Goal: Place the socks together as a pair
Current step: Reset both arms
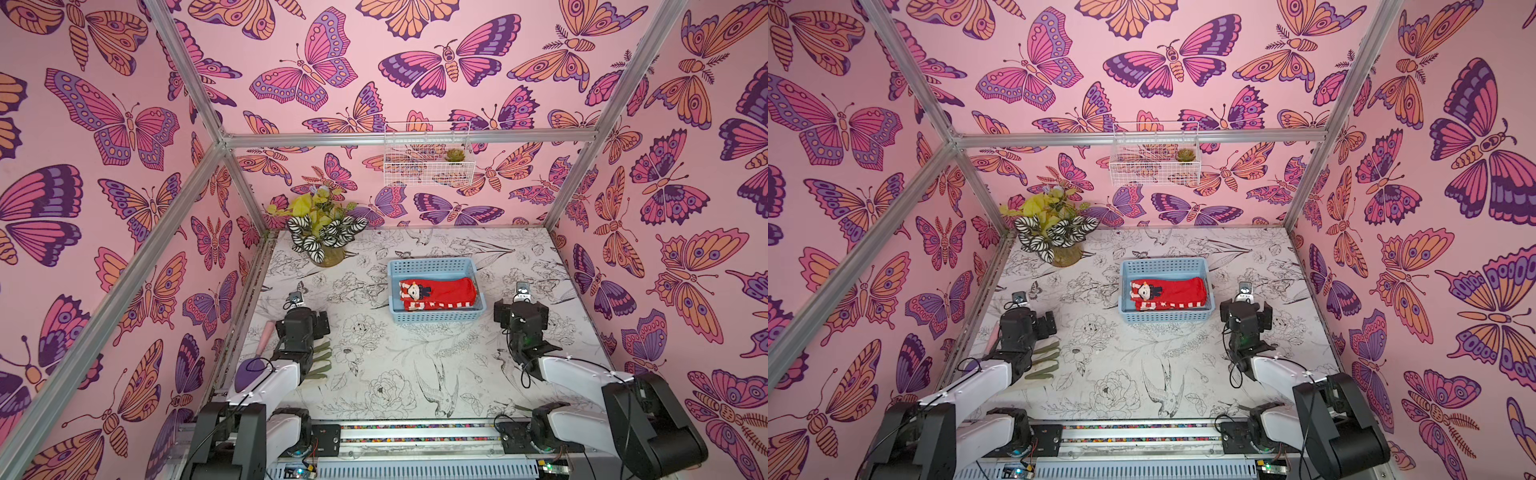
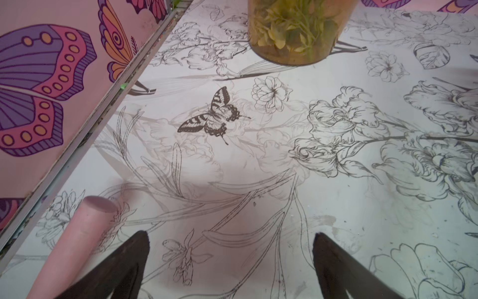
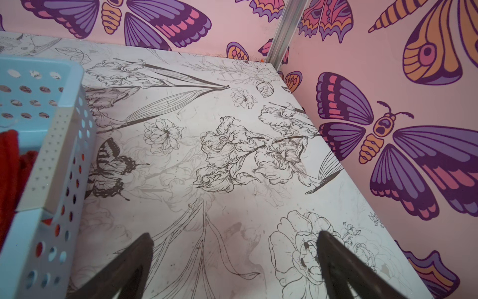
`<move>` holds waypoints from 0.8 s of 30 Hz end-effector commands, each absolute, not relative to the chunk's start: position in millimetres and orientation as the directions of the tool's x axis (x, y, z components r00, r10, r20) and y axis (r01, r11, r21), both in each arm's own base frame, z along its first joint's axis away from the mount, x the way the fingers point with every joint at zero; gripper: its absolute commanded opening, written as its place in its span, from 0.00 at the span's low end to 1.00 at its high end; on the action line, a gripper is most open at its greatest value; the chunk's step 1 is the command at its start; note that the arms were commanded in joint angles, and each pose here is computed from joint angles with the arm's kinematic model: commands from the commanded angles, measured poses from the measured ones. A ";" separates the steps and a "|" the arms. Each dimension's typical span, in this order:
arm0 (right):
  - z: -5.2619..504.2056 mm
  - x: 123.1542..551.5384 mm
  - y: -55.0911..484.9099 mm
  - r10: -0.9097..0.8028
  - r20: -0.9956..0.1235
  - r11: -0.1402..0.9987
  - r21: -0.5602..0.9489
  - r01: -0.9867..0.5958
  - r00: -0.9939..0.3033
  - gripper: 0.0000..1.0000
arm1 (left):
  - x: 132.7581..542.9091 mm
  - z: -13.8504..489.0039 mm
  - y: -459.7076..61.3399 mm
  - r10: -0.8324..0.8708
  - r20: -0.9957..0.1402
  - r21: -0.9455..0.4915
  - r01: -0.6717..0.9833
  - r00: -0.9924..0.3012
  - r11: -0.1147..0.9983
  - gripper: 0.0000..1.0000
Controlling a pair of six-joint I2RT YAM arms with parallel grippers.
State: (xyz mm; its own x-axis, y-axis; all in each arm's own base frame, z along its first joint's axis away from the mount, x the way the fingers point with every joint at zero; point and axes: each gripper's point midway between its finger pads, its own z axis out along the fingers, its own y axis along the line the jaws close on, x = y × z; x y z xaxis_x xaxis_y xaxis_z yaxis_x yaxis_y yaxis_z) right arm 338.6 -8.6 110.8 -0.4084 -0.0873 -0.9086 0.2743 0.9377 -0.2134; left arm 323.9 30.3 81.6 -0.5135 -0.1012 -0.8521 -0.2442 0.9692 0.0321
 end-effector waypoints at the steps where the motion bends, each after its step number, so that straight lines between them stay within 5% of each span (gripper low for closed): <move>1: 129.2 351.6 -9.5 -0.052 -0.942 0.946 -0.153 0.287 -0.332 0.99 | 347.2 110.9 26.0 -0.067 -0.921 0.014 -0.203 -0.383 0.979 1.00; 4: 128.7 356.2 -10.2 -0.035 -0.945 0.953 -0.130 0.274 -0.326 0.99 | 354.9 120.7 25.4 -0.070 -0.956 -0.012 -0.201 -0.284 0.979 0.99; 6: 129.2 358.8 -10.2 -0.034 -0.947 0.954 -0.126 0.272 -0.320 0.99 | 356.6 109.6 25.8 -0.068 -0.928 0.008 -0.203 -0.366 0.979 0.99; 15: 122.9 375.7 -8.3 -0.044 -0.949 0.968 -0.118 0.220 -0.313 0.99 | 367.7 105.4 30.2 -0.034 -0.961 0.018 -0.185 -0.274 0.983 1.00; 24: 108.6 389.8 -12.9 -0.006 -0.939 0.977 -0.080 0.199 -0.344 0.99 | 388.3 90.9 33.1 -0.024 -0.946 0.041 -0.196 -0.322 0.980 1.00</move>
State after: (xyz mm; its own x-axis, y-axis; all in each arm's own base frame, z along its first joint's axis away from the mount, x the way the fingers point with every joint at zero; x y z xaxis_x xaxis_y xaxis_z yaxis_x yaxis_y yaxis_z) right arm 374.8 -11.9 94.0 -0.3797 -0.0422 -0.9241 0.2089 0.9692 -0.1301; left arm 378.4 30.8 75.1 -0.3779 -0.0386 -0.9250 -0.1880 0.9815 0.0358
